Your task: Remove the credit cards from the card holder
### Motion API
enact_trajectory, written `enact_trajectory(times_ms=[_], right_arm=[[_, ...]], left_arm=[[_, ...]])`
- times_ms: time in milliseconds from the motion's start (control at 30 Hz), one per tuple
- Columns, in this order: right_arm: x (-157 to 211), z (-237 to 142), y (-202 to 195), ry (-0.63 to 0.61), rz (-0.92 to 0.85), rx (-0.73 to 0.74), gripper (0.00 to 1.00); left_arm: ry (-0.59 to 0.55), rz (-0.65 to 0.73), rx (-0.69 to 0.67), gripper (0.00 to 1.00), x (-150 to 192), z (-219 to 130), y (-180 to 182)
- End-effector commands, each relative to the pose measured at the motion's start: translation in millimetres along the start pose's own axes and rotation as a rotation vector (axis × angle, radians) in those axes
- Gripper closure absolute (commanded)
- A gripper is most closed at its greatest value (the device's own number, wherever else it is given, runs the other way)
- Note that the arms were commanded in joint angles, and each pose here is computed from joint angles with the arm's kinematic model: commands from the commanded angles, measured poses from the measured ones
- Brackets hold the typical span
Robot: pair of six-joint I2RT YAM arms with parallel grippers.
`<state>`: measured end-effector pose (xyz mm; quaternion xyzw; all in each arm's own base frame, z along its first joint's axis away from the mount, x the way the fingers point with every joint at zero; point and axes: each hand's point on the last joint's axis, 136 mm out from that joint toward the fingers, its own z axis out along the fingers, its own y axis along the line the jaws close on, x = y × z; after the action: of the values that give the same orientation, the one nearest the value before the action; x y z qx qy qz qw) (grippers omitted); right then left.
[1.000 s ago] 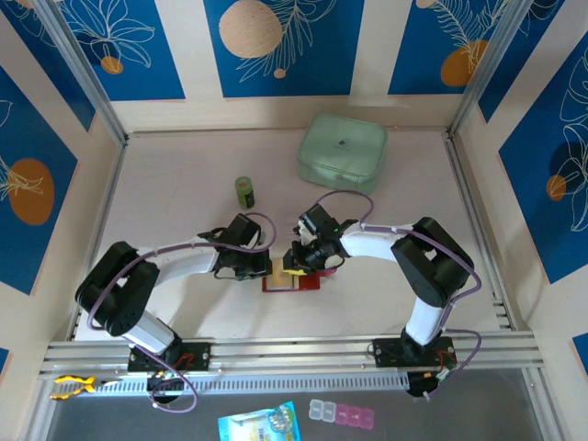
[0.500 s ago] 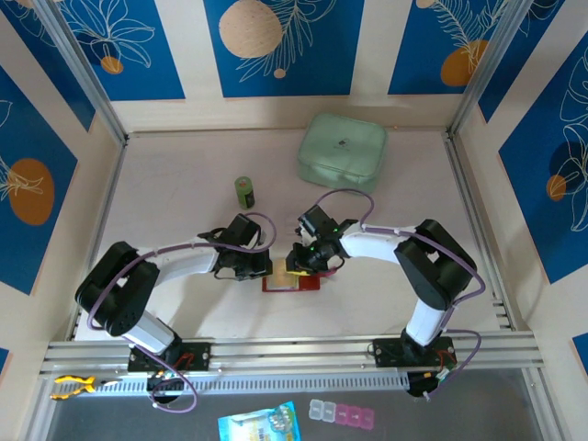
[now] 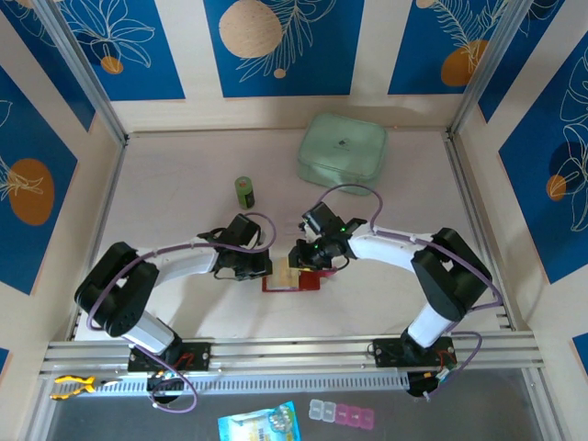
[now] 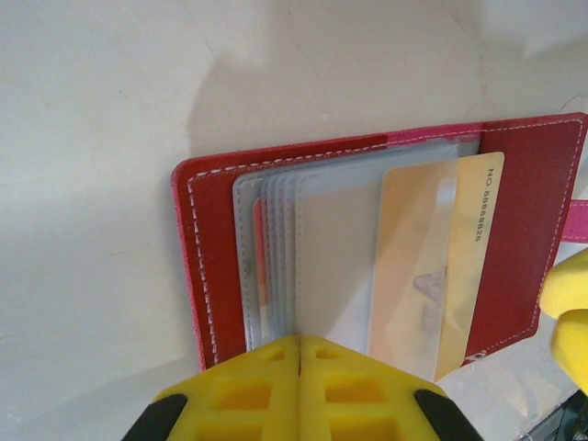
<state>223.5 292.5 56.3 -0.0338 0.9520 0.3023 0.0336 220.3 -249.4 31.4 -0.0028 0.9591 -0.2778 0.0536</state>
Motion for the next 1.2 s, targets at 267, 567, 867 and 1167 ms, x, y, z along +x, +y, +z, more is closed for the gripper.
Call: enact_trajectory(times_ms=[267,567,867,1167], right_arm=[[11,1,-12,0.033,0.048,-0.05,0.72],[12,14,-21,0.063,0.088,-0.072,0.73],[11,22,-17,0.095,0.101,-0.147,0.76],[10,23,-13,0.098,0.11,-0.202,0.79]], left_arm=[[0.002,0.032,0.073,0.93,-6,-9,-30],[0.051,0.053,0.078,0.94,-5,5,-33],[0.097,0.026,0.015,0.94,8,16,-11],[0.121,0.009,-0.027,0.94,15,21,2]])
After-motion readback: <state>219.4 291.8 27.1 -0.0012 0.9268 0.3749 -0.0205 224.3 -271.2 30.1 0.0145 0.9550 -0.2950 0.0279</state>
